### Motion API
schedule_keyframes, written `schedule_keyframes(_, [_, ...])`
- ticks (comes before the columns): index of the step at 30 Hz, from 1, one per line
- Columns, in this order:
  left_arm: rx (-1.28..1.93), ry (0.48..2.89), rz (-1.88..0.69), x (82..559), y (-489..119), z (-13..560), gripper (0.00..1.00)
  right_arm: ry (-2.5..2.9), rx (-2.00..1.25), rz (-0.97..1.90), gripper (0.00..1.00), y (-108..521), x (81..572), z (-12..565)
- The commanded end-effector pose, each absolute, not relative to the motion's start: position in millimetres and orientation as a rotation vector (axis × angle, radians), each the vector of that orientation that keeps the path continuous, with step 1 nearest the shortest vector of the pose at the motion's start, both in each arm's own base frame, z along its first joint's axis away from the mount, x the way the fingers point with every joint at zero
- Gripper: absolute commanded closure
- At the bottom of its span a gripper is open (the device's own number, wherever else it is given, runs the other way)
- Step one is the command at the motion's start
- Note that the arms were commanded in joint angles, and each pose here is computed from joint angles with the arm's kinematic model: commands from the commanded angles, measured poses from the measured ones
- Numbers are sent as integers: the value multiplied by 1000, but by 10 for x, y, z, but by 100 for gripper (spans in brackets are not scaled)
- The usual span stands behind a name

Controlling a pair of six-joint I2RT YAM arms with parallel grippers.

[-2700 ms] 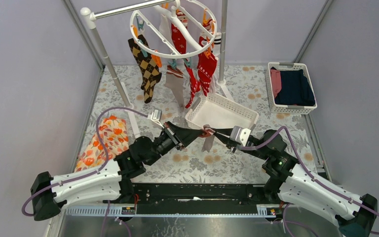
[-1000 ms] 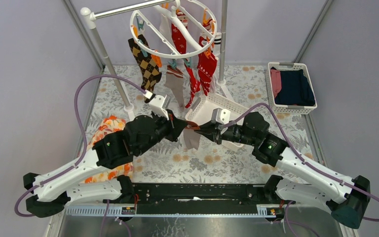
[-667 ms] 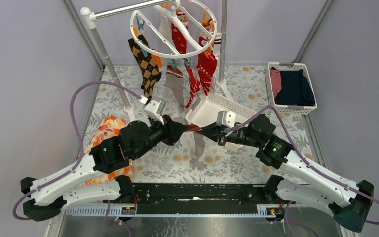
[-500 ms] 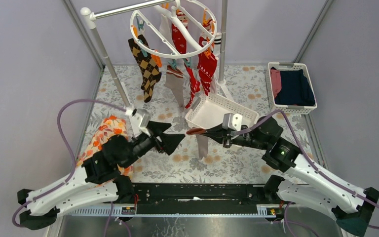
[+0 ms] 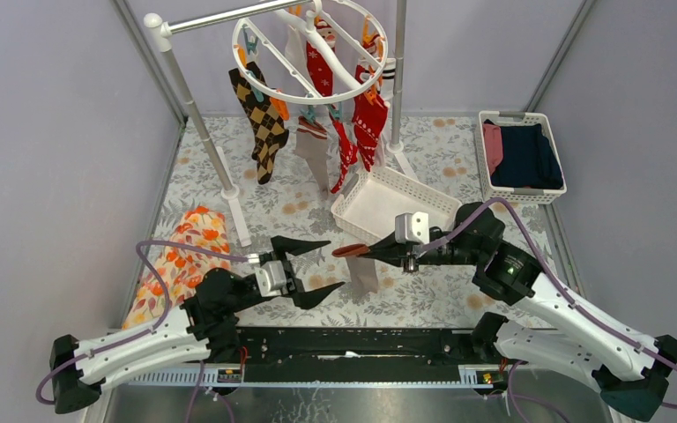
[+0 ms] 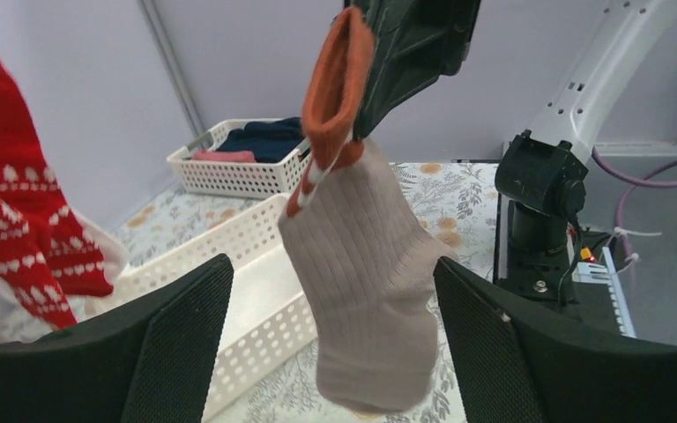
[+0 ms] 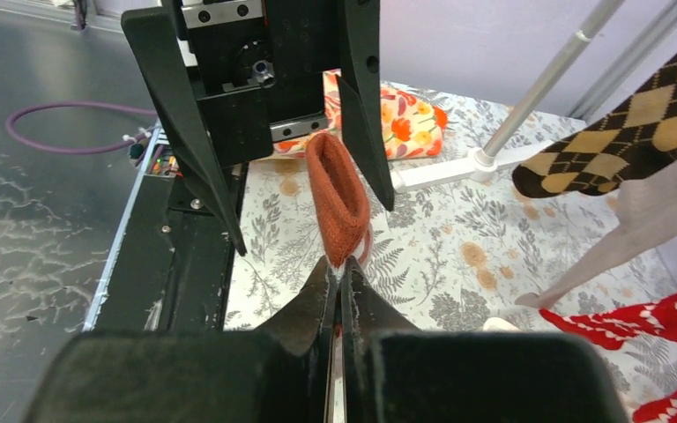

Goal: Clip the socks to the hanger
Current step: Pick up the sock from the bin.

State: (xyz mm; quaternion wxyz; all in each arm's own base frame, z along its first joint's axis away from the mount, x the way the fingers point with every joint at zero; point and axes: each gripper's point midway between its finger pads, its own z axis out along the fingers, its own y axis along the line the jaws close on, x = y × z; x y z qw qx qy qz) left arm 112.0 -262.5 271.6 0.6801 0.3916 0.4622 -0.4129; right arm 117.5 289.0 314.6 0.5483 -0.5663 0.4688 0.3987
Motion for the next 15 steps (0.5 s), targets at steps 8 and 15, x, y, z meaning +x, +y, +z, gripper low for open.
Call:
schedule_keyframes(8, [852,753,-891,1059,-2655,3243,31,1015,-1396,1042,100,2943,970,3260])
schedule_keyframes(15, [840,742,-941,1024,-2688,3212,38,1017,-1403,1064,100,2959,949,3244])
